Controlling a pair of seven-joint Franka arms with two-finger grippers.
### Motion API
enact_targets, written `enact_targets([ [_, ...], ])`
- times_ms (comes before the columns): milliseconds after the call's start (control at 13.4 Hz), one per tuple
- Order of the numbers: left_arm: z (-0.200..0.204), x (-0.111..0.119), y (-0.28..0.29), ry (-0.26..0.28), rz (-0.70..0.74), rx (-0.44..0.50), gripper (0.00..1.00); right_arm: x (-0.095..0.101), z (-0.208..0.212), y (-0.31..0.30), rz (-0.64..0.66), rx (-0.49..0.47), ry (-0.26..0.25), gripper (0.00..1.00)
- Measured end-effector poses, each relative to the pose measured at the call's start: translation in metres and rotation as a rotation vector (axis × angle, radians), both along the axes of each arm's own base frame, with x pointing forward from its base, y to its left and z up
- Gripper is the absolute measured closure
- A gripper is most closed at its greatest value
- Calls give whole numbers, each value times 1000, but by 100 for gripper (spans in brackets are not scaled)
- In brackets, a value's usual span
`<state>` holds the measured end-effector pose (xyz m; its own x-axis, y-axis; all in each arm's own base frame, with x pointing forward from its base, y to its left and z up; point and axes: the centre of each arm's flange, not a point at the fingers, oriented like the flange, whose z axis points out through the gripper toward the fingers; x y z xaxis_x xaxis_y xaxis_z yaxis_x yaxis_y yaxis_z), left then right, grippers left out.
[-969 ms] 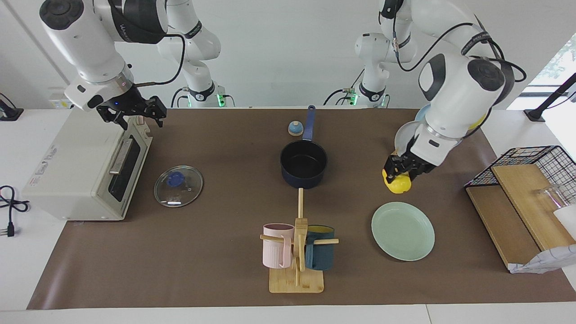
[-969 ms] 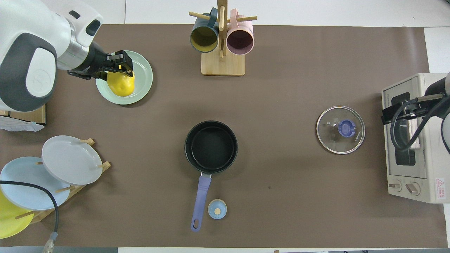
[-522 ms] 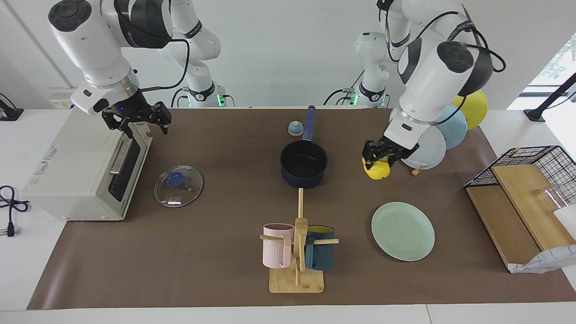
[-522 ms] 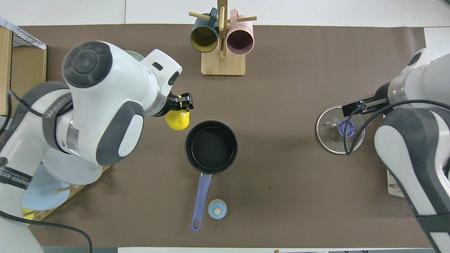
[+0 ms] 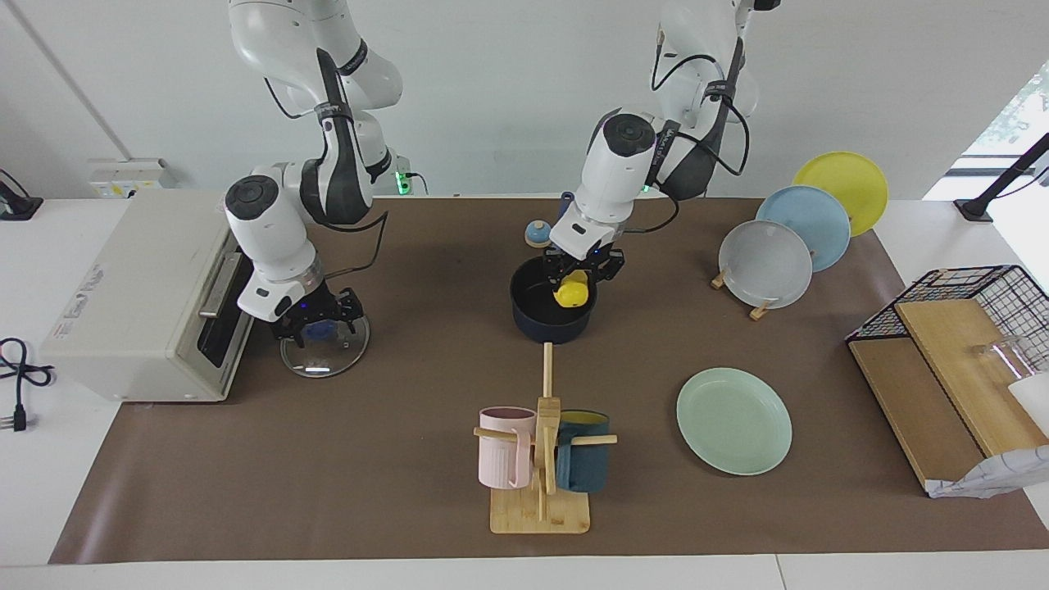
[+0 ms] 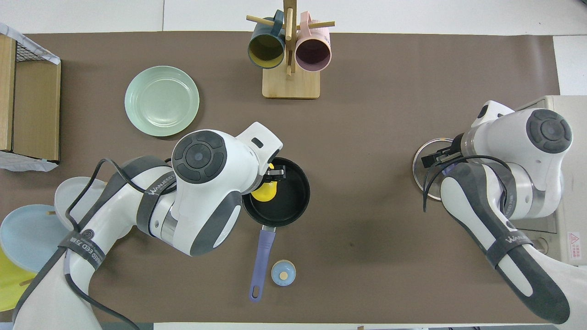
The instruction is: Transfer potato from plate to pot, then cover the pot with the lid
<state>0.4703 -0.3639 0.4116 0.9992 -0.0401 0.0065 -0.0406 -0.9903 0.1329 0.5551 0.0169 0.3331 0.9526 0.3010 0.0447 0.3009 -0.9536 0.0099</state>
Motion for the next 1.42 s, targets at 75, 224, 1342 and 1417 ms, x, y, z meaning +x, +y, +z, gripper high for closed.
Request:
enact_targets([
  [75,-5,-3,-2,1,-7,2,36,-3,-4,0,0,0,8,0],
  [224,-14,-7,-4,-5,-16,1,36,-5,-7,-4,-5,-1,16,0],
  [1342,-77,-22,-29,-5,-76,38,36,-18,-15,-27,-12,3,67,35],
  [1417,-78,-23,-28,-11,-84,43,36,-19,-14,-26,-12,5,72,36],
])
